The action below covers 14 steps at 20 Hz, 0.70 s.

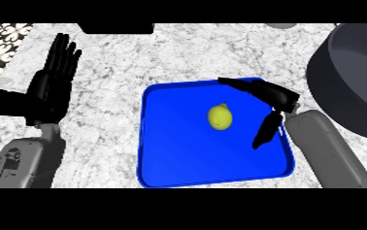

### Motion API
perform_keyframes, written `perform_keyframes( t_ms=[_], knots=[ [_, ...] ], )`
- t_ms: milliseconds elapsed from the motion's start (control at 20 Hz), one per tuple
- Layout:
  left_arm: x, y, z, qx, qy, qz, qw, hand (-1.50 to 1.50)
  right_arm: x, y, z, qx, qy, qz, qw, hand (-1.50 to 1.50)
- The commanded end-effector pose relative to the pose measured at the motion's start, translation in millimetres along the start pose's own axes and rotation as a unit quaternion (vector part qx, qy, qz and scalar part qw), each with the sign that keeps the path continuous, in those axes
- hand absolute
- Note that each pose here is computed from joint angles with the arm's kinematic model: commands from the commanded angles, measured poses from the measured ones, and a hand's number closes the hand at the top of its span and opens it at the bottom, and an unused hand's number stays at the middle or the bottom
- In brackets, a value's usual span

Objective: Pick the pear from the tray and place it in the pot

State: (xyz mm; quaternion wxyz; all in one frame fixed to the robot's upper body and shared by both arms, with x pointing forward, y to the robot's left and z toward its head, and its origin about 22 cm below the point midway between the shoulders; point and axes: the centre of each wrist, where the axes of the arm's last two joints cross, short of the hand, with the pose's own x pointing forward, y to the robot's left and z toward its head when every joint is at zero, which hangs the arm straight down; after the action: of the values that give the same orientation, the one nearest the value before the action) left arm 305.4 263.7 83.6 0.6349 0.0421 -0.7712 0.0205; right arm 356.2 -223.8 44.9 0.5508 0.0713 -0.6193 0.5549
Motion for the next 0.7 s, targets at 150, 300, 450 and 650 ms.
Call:
perform_keyframes(
  t_ms=[150,300,450,650],
  knots=[
    [-12.1,6.0,10.0,0.004,-0.002,-0.002,1.0000,0.00,19.1,18.6,-21.4,0.006,0.046,0.031,0.998,-1.50],
    [-3.0,1.8,9.8,0.008,0.002,-0.001,1.0000,0.00,-8.3,21.8,-21.7,0.009,0.049,0.019,0.999,-1.50],
    [-12.4,21.3,-4.9,0.005,0.000,-0.009,0.9999,0.00,-9.2,26.1,-43.2,0.007,0.042,0.012,0.999,-1.50],
    [-2.1,6.6,-2.9,0.005,0.004,-0.013,0.9999,0.00,-2.9,34.0,-49.8,0.013,0.031,0.015,0.999,-1.50]
  ],
)
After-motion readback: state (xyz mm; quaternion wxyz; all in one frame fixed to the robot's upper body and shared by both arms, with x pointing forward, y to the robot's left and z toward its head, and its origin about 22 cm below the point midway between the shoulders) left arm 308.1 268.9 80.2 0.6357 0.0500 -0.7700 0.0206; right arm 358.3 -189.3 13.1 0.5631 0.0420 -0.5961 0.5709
